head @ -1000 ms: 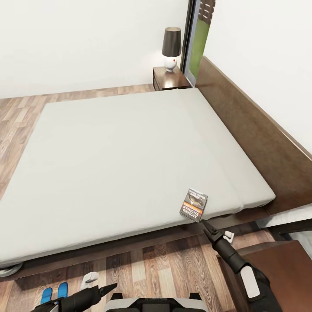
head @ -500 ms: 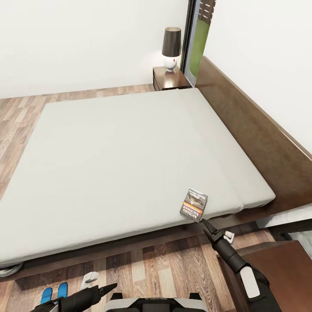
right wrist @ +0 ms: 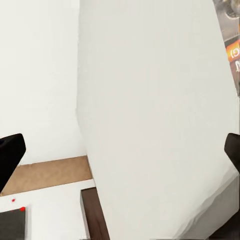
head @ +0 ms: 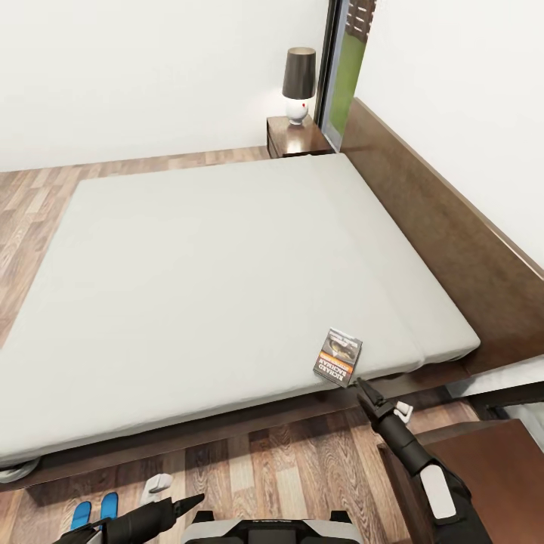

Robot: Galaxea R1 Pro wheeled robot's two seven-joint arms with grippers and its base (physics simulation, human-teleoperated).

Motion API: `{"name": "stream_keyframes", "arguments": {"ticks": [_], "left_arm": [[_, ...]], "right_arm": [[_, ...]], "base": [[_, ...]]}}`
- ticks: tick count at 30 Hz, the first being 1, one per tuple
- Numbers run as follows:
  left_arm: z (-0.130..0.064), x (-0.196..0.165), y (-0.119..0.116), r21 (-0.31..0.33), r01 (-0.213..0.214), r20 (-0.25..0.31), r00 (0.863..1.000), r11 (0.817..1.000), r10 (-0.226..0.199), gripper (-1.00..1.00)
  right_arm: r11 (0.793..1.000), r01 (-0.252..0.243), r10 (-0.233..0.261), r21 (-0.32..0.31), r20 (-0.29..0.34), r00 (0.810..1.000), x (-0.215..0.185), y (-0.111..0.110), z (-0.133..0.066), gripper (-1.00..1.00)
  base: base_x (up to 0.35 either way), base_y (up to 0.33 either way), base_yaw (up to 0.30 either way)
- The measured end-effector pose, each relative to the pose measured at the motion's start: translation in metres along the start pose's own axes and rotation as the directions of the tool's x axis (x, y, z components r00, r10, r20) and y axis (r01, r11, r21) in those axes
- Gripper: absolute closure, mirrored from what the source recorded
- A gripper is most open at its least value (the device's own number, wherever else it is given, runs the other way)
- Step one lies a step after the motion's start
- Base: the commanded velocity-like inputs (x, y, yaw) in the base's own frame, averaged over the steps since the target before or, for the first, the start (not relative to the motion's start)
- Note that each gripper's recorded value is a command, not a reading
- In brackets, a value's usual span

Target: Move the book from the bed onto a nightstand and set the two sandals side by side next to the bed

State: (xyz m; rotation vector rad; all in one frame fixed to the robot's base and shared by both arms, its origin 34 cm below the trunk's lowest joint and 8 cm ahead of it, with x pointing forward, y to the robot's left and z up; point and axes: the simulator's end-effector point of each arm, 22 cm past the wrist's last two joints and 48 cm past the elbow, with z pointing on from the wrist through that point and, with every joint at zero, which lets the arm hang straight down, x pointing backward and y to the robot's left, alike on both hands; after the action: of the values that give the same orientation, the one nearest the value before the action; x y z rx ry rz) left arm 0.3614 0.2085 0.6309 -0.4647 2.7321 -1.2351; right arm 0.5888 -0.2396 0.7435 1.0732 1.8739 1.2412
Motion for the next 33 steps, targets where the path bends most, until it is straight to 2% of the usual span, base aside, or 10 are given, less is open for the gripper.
{"name": "stream_keyframes", "arguments": {"ticks": [2, 3, 6, 14, 20, 27, 33], "left_arm": [[0.0, 0.0, 0.0, 0.0, 0.0, 0.0, 1.0, 1.0, 0.0, -1.0], [0.0, 0.0, 0.0, 0.0, 0.0, 0.0, 1.0, 1.0, 0.0, -1.0], [0.0, 0.0, 0.0, 0.0, 0.0, 0.0, 1.0, 1.0, 0.0, -1.0], [-0.001, 0.0, 0.001, -0.001, 0.0, 0.001, 1.0, 1.0, 0.0, -1.0], [0.0, 0.0, 0.0, 0.0, 0.0, 0.0, 1.0, 1.0, 0.0, -1.0], [0.0, 0.0, 0.0, 0.0, 0.0, 0.0, 1.0, 1.0, 0.0, -1.0], [0.0, 0.0, 0.0, 0.0, 0.0, 0.0, 1.0, 1.0, 0.0, -1.0]], "right_arm": [[0.999, -0.032, 0.033, -0.032, 0.041, 0.999, -0.01, 0.007, 0.0, -1.0], [0.996, -0.063, 0.068, -0.064, 0.081, 0.994, -0.019, 0.013, -0.001, -1.0], [0.991, -0.09, 0.102, -0.097, 0.119, 0.988, -0.029, 0.019, -0.002, -1.0], [0.989, -0.094, 0.108, -0.114, 0.124, 0.986, -0.029, 0.024, 0.001, -1.0], [0.989, -0.093, 0.103, -0.115, 0.085, 0.991, -0.015, 0.028, 0.009, -1.0], [0.987, -0.078, 0.069, -0.138, -0.07, 0.995, 0.038, 0.045, 0.032, -1.0], [0.987, -0.077, 0.065, -0.142, -0.086, 0.994, 0.044, 0.047, 0.035, -1.0]], "base": [[0.0, 0.0, 0.0], [0.0, 0.0, 0.0], [0.0, 0.0, 0.0], [0.0, 0.0, 0.0], [0.0, 0.0, 0.0], [0.0, 0.0, 0.0], [0.0, 0.0, 0.0]]}}
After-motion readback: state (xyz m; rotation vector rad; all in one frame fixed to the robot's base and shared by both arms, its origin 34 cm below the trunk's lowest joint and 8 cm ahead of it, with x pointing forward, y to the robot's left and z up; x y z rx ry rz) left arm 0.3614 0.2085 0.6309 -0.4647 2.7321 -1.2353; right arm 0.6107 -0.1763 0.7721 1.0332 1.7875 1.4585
